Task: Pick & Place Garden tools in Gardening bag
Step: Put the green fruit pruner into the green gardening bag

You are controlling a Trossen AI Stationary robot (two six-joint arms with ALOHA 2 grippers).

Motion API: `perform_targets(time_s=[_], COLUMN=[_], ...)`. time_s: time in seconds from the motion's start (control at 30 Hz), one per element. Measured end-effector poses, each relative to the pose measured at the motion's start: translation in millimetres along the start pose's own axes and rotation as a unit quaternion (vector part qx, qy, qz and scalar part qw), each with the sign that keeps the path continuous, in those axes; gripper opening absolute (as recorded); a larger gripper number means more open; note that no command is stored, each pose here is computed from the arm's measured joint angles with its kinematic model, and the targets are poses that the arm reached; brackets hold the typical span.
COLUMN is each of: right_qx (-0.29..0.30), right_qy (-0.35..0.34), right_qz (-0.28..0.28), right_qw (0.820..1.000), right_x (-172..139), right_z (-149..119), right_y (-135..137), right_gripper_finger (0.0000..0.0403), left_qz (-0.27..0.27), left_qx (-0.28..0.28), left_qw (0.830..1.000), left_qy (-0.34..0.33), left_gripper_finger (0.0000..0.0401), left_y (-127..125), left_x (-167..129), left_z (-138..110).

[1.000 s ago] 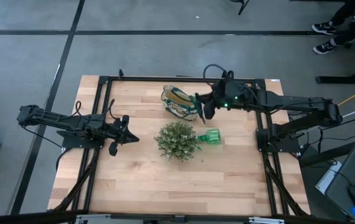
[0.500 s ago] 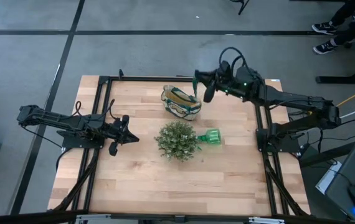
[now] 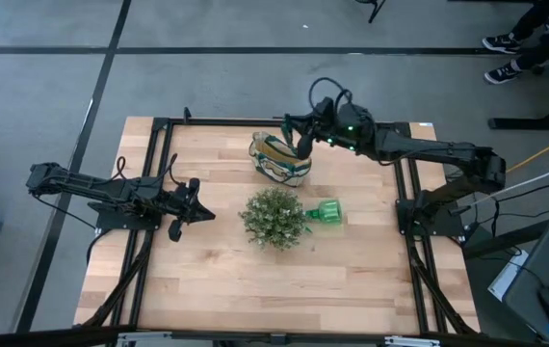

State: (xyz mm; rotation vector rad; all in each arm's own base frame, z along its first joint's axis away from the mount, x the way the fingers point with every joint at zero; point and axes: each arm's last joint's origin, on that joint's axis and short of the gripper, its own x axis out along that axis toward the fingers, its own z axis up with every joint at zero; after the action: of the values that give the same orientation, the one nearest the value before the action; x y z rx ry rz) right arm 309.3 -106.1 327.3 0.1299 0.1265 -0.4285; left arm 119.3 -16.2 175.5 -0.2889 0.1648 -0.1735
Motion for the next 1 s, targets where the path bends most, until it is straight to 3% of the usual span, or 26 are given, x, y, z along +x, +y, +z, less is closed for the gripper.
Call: perform_targets(time_s=[0.47,1.0], right_qx=[-0.010,-0.012], right_qy=[0.109,0.140], right_qz=[-0.007,-0.003], right_qw=[0.994,0.990], right_x=[25.8,24.7], right_z=[-41.8,-47.9], right_y=[-1.5,-1.6], right_gripper_finger=[0.0036,0.0048], left_qz=[0.000,0.000], left_qx=[0.000,0.000], left_qw=[1.000,1.000], left_qy=[0.000,0.000], left_gripper_finger=[0.0011,0.0013], left_y=[0.0,0.0], left_x=[0.0,0.0], left_z=[0.0,0.0])
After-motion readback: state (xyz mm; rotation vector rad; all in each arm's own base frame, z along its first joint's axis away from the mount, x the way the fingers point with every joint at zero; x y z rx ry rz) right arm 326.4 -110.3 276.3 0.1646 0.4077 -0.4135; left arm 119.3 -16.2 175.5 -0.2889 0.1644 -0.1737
